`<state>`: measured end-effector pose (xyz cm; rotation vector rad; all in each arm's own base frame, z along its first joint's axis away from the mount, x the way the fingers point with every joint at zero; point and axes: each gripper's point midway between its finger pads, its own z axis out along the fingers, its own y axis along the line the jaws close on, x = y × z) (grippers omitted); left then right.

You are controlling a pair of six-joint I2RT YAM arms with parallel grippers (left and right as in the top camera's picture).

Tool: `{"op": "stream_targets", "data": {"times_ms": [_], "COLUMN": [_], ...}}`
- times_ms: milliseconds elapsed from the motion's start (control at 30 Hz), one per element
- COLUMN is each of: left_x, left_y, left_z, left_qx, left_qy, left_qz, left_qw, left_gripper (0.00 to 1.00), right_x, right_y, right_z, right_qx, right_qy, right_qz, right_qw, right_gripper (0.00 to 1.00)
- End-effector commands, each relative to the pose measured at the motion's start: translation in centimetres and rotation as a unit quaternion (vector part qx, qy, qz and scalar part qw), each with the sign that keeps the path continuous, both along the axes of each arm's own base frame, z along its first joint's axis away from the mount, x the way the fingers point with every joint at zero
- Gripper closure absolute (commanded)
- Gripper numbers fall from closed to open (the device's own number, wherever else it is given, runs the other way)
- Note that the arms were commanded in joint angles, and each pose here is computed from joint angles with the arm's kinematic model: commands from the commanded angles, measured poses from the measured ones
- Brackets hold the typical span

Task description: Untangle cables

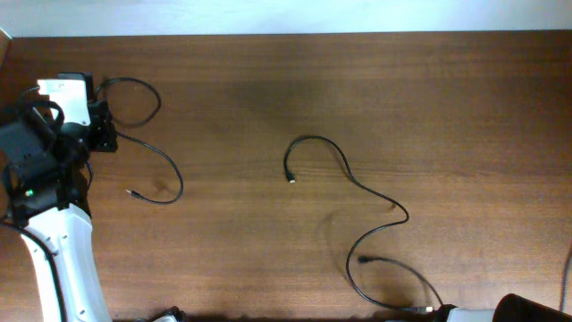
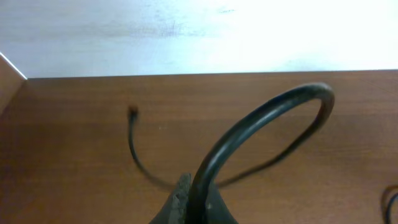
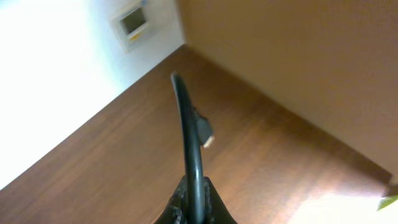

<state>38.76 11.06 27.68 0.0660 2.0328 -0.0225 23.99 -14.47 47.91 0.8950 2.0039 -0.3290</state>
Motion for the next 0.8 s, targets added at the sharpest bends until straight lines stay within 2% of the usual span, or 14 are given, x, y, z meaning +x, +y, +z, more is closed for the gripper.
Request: {"op": "stream_targets", "data": {"times_ms": [0,67,167,233,333,400,533,567,600,667,700,767], "left_x": [0.1,0.4,0.5,0.6,0.3,0.0,-0.3,-0.3,-0.3,-0.3,-0.4,-0.4], "left_y": [-3.4,-5.5,-8.3,-10.1,-12.5,-13.4,-13.6,-13.7,-13.7,-13.7,-13.7,-13.7], "left_z": [1.7,1.6,1.3,1.2,0.7,0.3,-0.1,-0.2,-0.2,-0.2,-0.2,-0.3], "left_qx": [-0.042,-0.045,-0.046,-0.047,-0.041,-0.037,-0.042,-0.043,-0.043,-0.043,-0.044,-0.045], "left_qy": [-0.031,-0.026,-0.019,-0.016,-0.005,0.003,0.014,0.017,0.017,0.017,0.017,0.018], "left_qz": [-0.075,-0.101,-0.137,-0.159,-0.193,-0.206,-0.209,-0.208,-0.208,-0.209,-0.210,-0.210], "left_qw": [0.996,0.994,0.989,0.986,0.980,0.978,0.977,0.977,0.977,0.977,0.977,0.977], "left_gripper": [1.00,1.00,1.00,1.00,1.00,1.00,1.00,1.00,1.00,1.00,1.00,1.00], "right_x": [3.3,6.8,9.6,10.9,11.4,12.3,12.4,12.1,12.0,11.9,12.1,12.1], "right_y": [2.0,4.4,4.9,2.8,-3.8,-6.5,-11.0,-11.9,-11.8,-11.3,-10.8,-10.4], "right_z": [-1.4,-1.5,-2.3,-3.3,-6.4,-9.3,-16.8,-18.9,-20.4,-21.8,-21.4,-20.8], "right_qx": [0.025,0.027,0.026,0.038,0.103,0.175,0.251,0.269,0.289,0.316,0.318,0.312], "right_qy": [0.018,0.010,0.010,0.015,0.019,0.012,0.084,0.111,0.129,0.145,0.138,0.136], "right_qz": [0.106,0.228,0.282,0.260,0.178,0.180,0.122,0.103,0.100,0.101,0.108,0.113], "right_qw": [0.994,0.973,0.959,0.965,0.979,0.968,0.957,0.951,0.943,0.932,0.932,0.933], "right_gripper": [0.96,0.96,0.96,0.96,0.96,0.96,0.96,0.92,0.57,0.09,0.01,0.01]}}
